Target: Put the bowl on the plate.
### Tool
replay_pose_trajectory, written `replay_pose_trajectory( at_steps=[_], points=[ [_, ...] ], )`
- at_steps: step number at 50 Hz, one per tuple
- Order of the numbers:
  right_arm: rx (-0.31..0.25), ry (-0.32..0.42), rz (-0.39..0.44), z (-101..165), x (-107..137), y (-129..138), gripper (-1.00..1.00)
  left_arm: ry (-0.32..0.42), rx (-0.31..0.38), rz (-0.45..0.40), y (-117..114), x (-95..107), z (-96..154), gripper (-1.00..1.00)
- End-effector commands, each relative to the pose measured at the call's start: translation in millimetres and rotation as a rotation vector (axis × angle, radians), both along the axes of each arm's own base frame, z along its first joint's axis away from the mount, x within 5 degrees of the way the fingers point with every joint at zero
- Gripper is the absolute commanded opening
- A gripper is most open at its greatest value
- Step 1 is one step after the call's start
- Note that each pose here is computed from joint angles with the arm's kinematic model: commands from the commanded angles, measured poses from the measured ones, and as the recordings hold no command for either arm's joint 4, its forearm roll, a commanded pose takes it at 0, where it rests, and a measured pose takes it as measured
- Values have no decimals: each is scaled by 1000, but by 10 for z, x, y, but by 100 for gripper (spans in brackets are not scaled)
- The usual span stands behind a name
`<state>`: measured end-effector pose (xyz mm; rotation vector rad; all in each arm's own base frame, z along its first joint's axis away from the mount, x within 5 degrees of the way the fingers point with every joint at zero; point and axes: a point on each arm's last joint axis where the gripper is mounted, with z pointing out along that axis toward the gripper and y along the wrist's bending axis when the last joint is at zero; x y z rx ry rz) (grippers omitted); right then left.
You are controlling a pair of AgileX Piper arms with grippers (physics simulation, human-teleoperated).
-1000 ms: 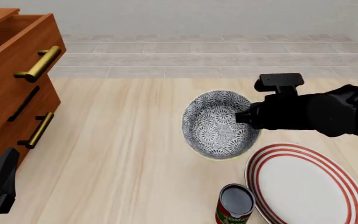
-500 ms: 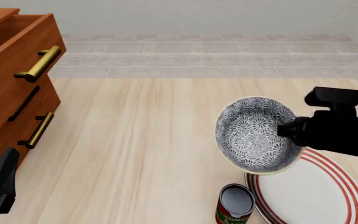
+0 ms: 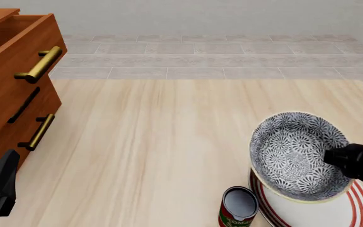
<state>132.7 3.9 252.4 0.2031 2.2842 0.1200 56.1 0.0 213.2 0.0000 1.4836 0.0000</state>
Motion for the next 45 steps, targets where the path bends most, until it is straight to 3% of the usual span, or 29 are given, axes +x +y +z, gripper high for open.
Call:
replay_pose_trajectory(
  at_steps=[1,20,45],
  points=[
    [14,-13,-74,-32,-316,-74,-100,0,0,0,0,0,0,100],
    [7,6,-157,-202,-543,-137,-100,0,0,0,0,0,0,100],
    [15,54,-225,-586,-541,-189,-100,0,0,0,0,0,0,100]
  ],
)
